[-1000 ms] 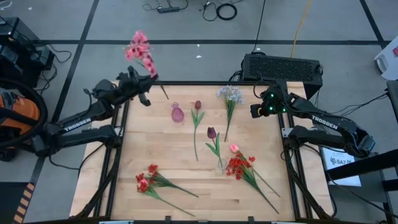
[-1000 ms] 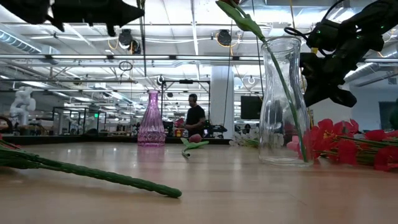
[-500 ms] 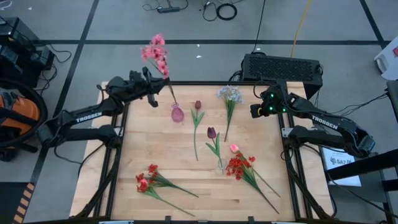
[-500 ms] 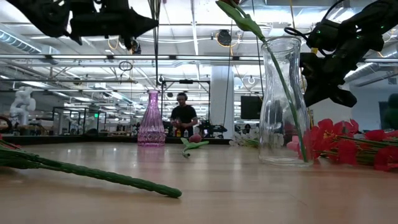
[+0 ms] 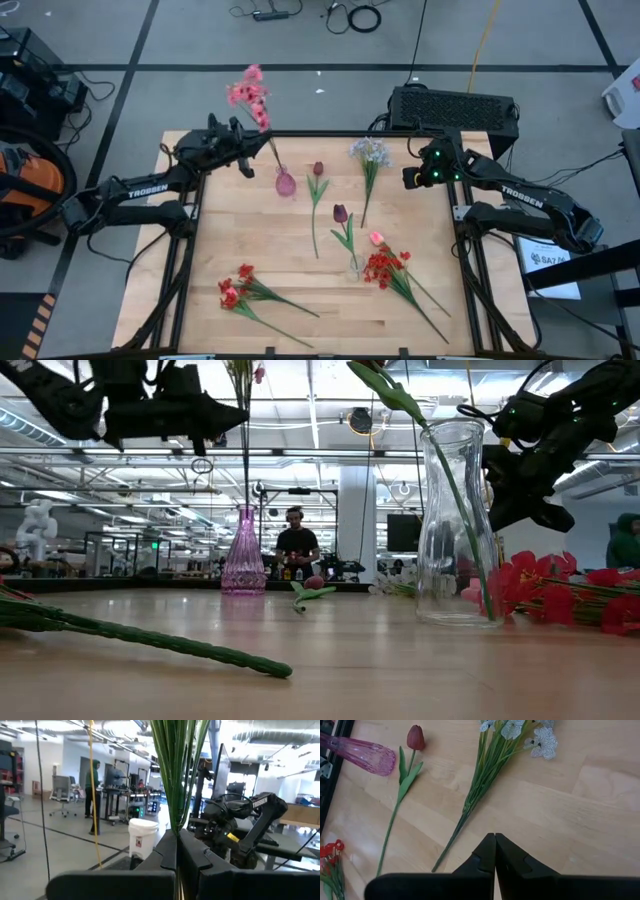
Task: Sort flowers into vase by color
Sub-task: Put the pink flowers into the violet flower vase
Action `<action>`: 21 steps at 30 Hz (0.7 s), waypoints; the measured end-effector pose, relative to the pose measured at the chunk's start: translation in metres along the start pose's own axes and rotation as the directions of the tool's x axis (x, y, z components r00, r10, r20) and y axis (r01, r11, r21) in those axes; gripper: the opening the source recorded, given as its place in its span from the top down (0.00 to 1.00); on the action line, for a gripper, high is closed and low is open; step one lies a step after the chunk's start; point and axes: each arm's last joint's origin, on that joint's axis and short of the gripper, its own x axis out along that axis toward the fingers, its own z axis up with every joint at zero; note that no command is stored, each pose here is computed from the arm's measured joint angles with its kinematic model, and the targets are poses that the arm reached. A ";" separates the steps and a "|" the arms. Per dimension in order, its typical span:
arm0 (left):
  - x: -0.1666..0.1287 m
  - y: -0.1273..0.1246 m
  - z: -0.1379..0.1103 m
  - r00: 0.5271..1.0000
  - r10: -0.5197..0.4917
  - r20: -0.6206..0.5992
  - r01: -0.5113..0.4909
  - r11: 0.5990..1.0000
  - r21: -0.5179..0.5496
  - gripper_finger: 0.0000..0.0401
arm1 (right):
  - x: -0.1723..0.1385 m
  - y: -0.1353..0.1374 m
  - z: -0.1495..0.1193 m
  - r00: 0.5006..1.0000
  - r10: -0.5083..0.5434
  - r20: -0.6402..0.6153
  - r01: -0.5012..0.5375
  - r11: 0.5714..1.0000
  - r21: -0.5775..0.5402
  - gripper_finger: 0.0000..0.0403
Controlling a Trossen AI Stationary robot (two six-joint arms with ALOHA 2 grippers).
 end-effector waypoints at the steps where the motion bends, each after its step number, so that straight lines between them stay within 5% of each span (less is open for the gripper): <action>1: -0.002 0.000 -0.003 1.000 0.004 0.003 -0.004 1.000 0.003 1.00 | 0.000 0.000 0.000 1.000 0.000 0.000 0.000 1.000 0.002 1.00; 21: 0.002 -0.003 -0.054 0.981 -0.018 -0.192 0.038 0.994 0.098 1.00 | 0.000 0.000 0.000 1.000 -0.002 0.001 0.002 1.000 0.012 1.00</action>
